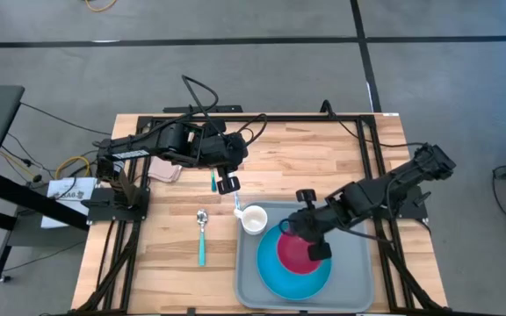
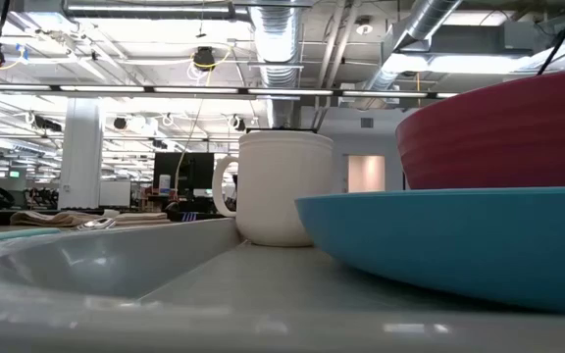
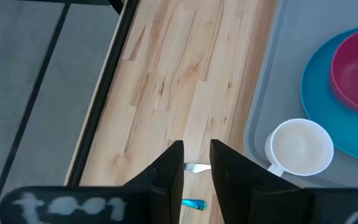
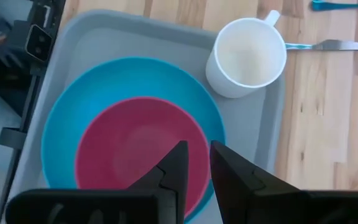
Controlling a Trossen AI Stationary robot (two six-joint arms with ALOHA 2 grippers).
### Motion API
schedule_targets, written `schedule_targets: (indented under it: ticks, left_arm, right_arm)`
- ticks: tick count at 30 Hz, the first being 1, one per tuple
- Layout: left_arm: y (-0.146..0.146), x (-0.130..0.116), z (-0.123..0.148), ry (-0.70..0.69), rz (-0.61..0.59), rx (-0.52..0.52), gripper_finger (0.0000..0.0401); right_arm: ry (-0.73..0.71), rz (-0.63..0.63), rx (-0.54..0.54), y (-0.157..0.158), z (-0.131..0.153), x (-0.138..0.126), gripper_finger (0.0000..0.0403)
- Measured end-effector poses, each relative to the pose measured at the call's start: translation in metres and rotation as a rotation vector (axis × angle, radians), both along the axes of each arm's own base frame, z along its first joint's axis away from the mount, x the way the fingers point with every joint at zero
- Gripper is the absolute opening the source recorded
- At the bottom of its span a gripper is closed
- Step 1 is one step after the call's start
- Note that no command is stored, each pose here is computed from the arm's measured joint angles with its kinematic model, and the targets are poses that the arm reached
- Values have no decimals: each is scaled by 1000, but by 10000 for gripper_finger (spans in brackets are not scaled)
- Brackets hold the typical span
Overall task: Set up tray
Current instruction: Put the brown napkin on the gray tray
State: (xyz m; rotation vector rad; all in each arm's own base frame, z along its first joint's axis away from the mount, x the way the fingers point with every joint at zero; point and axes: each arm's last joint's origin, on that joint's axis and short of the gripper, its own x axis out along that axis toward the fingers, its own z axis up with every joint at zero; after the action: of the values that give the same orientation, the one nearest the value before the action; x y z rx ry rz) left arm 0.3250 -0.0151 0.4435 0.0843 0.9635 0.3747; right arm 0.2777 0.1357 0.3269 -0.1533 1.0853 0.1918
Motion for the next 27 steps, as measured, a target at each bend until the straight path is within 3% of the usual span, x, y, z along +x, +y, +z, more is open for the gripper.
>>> schedule_targets:
  ticks: [11,27]
  left_arm:
    - [0,0,0,-2,4,-2,68]
    - [0,0,0,-1,3,-2,67]
  right_arm:
    - [9,-8,-7,-10,0,4,61]
    - [-69,58,88,-16,5,17,61]
